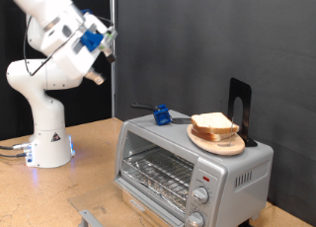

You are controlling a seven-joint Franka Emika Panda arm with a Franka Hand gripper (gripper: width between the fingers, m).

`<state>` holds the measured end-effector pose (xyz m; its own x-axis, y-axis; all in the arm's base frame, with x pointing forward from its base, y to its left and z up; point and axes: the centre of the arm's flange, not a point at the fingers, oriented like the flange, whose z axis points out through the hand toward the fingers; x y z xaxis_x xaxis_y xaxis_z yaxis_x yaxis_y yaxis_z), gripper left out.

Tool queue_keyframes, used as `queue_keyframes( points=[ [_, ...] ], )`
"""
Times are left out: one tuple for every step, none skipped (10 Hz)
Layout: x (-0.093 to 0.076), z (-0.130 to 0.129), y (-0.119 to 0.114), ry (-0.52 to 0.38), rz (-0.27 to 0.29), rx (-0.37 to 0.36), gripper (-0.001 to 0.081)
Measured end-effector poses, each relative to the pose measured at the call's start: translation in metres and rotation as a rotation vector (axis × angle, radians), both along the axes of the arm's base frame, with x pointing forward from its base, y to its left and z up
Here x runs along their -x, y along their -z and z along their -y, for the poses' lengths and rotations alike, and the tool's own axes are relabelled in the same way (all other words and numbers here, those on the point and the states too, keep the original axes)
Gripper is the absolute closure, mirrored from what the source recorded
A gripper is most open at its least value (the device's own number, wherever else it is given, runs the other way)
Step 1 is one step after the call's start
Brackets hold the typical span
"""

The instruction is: Make a piece of toast with the oven

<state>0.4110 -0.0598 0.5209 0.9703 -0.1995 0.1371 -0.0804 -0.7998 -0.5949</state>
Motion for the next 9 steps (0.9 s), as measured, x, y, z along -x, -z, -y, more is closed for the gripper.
queue_keyframes(
  points=[
    [0.000, 0.001, 0.002, 0.006, -0.002, -0.010, -0.0003],
    [-0.001, 0.001, 0.004, -0.003, 0.017, 0.002, -0.0003],
    [-0.005, -0.006, 0.005, -0.022, 0.055, 0.033, -0.0003],
    [-0.009, -0.023, 0.005, -0.055, 0.075, 0.071, -0.0003],
    [-0.011, -0.042, 0.003, -0.087, 0.075, 0.100, -0.0003],
    [-0.013, -0.061, 0.000, -0.111, 0.082, 0.126, -0.0003],
    [-0.012, -0.078, -0.005, -0.130, 0.089, 0.142, -0.0003],
    [-0.008, -0.091, -0.011, -0.145, 0.099, 0.160, -0.0003],
    [-0.003, -0.101, -0.019, -0.157, 0.115, 0.179, -0.0003]
  ],
)
